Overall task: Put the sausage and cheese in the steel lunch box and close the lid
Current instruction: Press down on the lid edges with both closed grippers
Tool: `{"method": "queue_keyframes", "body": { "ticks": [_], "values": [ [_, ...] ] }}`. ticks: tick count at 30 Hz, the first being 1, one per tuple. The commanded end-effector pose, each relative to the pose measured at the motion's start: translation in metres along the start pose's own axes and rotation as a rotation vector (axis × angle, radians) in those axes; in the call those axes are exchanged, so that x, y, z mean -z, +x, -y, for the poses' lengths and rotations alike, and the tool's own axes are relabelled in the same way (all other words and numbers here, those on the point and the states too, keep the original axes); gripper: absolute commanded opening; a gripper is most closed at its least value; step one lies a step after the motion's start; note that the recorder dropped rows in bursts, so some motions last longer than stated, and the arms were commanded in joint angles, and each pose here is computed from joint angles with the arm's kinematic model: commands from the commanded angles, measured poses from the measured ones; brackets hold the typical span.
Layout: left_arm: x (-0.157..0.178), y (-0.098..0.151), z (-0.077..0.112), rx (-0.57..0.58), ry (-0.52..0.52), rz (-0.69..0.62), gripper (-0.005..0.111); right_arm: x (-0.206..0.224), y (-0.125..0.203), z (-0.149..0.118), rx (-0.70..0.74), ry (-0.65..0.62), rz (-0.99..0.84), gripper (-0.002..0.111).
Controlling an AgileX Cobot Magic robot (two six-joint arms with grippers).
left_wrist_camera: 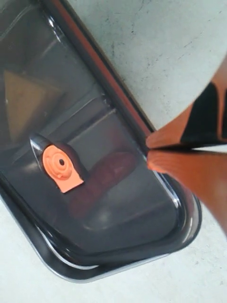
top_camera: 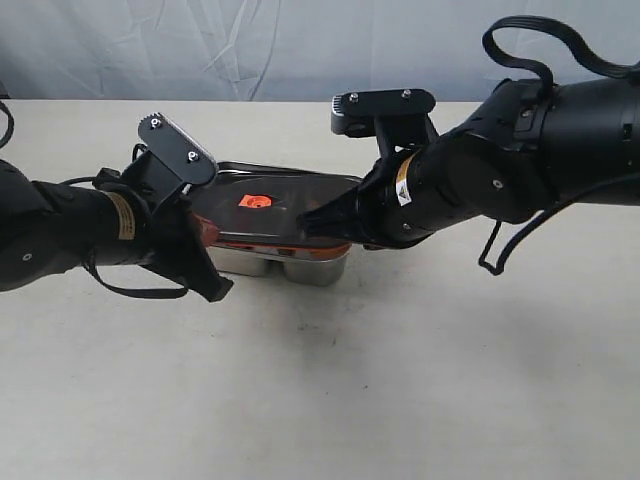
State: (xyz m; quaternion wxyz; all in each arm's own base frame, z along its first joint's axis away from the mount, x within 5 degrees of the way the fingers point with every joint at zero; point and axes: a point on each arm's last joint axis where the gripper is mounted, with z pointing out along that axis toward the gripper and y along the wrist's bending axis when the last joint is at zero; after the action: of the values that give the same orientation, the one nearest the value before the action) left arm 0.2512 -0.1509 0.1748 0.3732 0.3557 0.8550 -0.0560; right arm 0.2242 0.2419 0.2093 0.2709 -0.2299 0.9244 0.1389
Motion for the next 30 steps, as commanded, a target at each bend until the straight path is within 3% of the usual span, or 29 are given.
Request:
{"method": "queue_keyframes", "body": {
  "ticks": [1,5,20,30],
  "values": [
    [0.018,-0.014,0.0,-0.002,-0.011,0.086,0.0,-0.002,0.001,0.001,-0.05,-0.007,-0.007,0.0],
    [0.04,-0.023,-0.003,-0.039,-0.034,0.146,0.0,-0.008,0.003,0.0,-0.086,-0.02,-0.026,0.0],
    [0.04,-0.022,-0.003,-0.05,-0.035,0.137,0.0,-0.01,0.002,-0.004,-0.061,-0.052,-0.011,0.0],
    [0.04,-0.022,-0.003,-0.05,-0.036,0.131,0.0,-0.036,0.007,-0.004,-0.059,-0.053,-0.019,0.0]
  ]
}}
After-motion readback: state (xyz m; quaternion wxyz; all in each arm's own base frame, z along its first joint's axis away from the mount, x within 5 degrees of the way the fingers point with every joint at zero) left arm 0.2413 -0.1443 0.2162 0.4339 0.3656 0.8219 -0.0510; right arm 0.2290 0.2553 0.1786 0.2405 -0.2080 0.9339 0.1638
